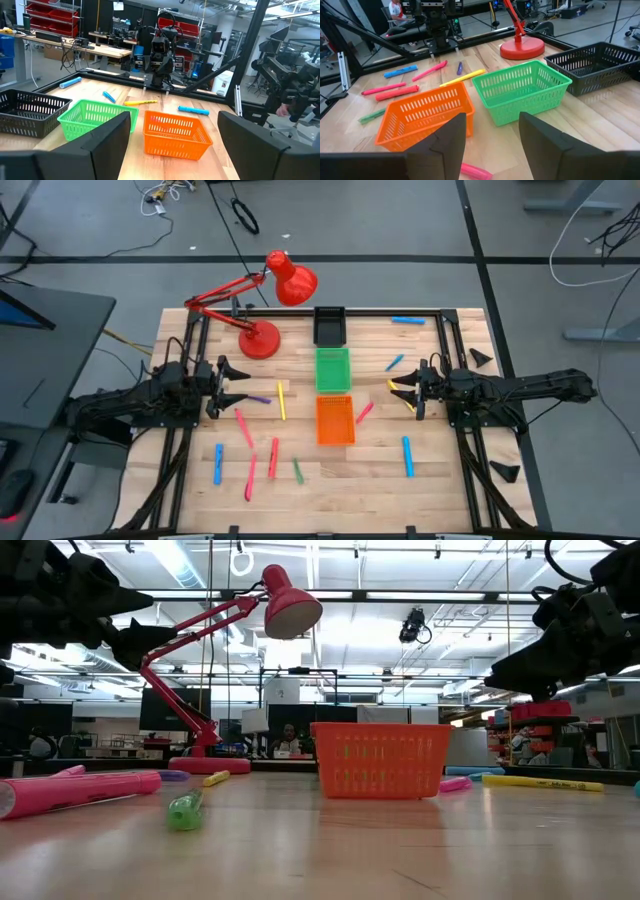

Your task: Pick & Place Markers

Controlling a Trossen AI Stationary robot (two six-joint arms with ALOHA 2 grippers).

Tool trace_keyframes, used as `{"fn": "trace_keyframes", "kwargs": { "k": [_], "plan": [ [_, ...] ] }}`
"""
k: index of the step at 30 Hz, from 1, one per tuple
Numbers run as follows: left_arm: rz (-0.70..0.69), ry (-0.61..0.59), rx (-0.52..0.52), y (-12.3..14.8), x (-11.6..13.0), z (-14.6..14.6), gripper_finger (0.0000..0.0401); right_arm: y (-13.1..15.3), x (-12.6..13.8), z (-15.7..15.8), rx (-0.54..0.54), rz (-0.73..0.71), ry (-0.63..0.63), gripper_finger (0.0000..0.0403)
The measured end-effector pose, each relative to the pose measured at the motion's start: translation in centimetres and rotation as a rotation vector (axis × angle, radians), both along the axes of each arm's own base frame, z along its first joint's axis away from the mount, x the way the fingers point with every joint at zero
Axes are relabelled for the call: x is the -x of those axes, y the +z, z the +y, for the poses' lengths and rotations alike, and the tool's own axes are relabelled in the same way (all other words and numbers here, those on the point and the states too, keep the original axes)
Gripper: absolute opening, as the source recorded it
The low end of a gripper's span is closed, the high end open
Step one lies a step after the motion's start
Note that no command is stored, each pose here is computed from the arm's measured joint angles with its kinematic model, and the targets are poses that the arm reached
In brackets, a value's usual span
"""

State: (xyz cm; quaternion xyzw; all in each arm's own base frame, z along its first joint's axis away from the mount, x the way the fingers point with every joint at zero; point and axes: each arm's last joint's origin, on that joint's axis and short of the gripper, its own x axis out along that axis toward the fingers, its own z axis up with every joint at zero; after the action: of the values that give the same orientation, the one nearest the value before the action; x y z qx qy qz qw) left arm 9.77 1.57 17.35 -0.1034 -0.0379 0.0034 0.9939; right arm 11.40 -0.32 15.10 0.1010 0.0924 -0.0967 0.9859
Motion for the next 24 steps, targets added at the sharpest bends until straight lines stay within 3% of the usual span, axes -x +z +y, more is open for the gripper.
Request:
{"fn": "trace_keyframes", "kwargs": {
  "k": [24],
  "plan": [
    [0.0, 0.0, 0.0, 0.0, 0.0, 0.0, 0.0307, 0.19, -0.01, -0.11, 0.008, -0.019, -0.04, 0.0185]
  ]
}}
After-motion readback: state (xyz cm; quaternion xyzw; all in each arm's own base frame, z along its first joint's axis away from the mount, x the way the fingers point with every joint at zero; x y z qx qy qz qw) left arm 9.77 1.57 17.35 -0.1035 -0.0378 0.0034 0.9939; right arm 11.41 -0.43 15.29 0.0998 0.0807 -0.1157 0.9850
